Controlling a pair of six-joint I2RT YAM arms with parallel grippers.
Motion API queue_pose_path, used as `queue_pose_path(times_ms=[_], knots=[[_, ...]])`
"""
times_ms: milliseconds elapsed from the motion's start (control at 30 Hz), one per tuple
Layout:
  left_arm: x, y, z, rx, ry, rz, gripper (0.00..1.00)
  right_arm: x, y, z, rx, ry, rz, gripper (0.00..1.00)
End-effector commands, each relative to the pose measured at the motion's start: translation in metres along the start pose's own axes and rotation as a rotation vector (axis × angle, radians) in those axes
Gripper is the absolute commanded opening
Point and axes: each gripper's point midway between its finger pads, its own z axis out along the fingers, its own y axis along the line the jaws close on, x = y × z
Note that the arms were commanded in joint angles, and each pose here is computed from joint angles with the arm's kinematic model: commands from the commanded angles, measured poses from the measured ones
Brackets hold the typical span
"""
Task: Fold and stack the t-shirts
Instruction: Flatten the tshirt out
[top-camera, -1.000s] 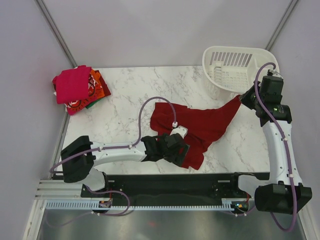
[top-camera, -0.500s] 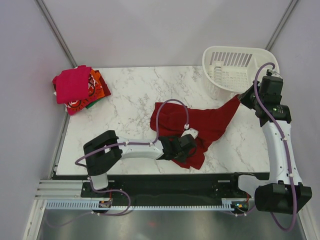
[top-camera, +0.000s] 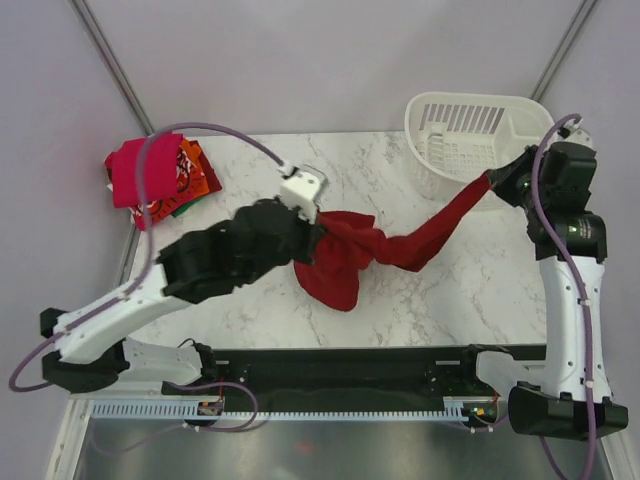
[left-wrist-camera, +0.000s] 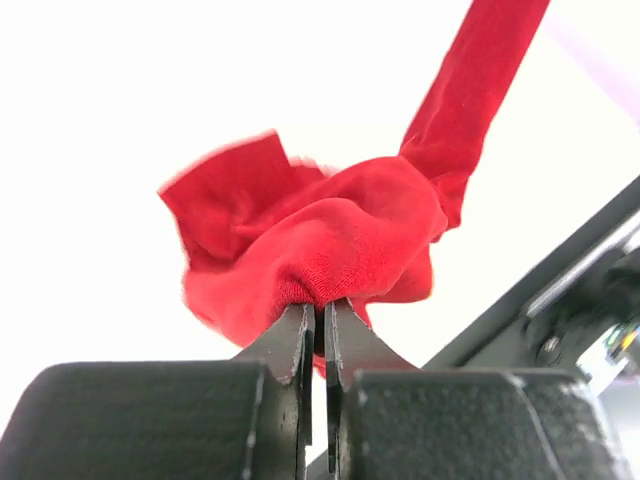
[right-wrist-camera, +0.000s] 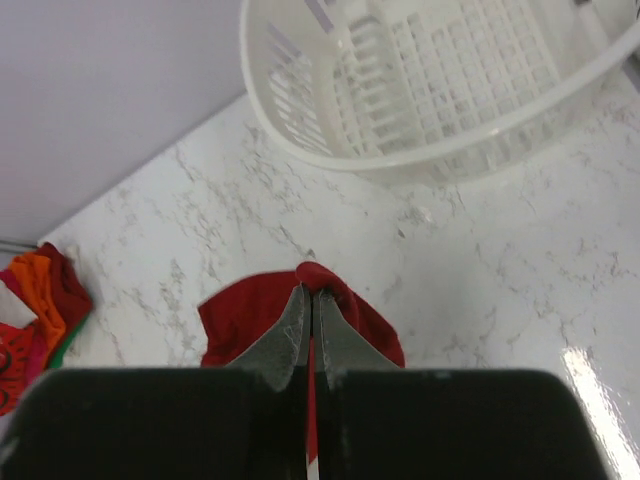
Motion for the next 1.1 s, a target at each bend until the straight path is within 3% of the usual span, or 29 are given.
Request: queue_pose_path(times_ms=[0, 100, 233, 367, 400, 467, 533, 600, 633, 700, 800, 867, 967, 1067], knots=[[-0.018, 0.045, -0.050, -0.102, -0.043, 0.131, 0.02, -0.057, 0.036, -0.062, -0.100, -0.200, 0.012, 0.00], [-0.018, 0.065, -0.065, -0.154, -0.046, 0.169, 0.02, -0.075, 0.040, -0.086, -0.091, -0.267, 0.007, 0.00], [-0.006, 0.085, -0.079, -0.207, -0.023, 0.187, 0.02, -0.097, 0.019, -0.106, 0.047, -0.367, 0.010, 0.00], [0.023, 0.090, -0.080, -0.167, 0.039, 0.235, 0.05, -0.113, 0.013, -0.116, 0.101, -0.426, 0.014, 0.00], [0.043, 0.097, -0.072, -0.187, 0.096, 0.259, 0.09, -0.116, 0.016, -0.117, 0.095, -0.433, 0.015, 0.00], [0.068, 0.103, -0.060, -0.190, 0.175, 0.276, 0.29, -0.113, 0.020, -0.104, 0.074, -0.398, 0.004, 0.00], [0.106, 0.121, -0.041, -0.216, 0.314, 0.242, 0.49, -0.105, 0.020, -0.088, 0.068, -0.352, -0.002, 0.00], [0.135, 0.147, -0.028, -0.269, 0.420, 0.170, 0.62, -0.088, 0.020, -0.065, 0.044, -0.284, -0.011, 0.00], [0.147, 0.152, -0.021, -0.280, 0.470, 0.147, 0.78, -0.083, 0.019, -0.057, 0.037, -0.263, -0.018, 0.00], [0.153, 0.163, -0.015, -0.342, 0.504, 0.102, 0.81, -0.063, 0.012, -0.034, 0.042, -0.191, -0.029, 0.00], [0.136, 0.142, -0.003, -0.294, 0.468, -0.025, 0.74, -0.042, 0.006, -0.014, 0.036, -0.121, -0.046, 0.00], [0.124, 0.101, 0.011, -0.127, 0.422, -0.087, 0.68, -0.031, 0.001, -0.002, 0.038, -0.087, -0.046, 0.00], [0.117, 0.033, 0.019, 0.017, 0.369, -0.032, 0.68, -0.023, -0.003, 0.009, 0.044, -0.064, -0.048, 0.00], [0.142, -0.024, 0.027, 0.101, 0.440, 0.041, 0.67, -0.015, -0.009, 0.015, 0.056, -0.043, -0.058, 0.00]])
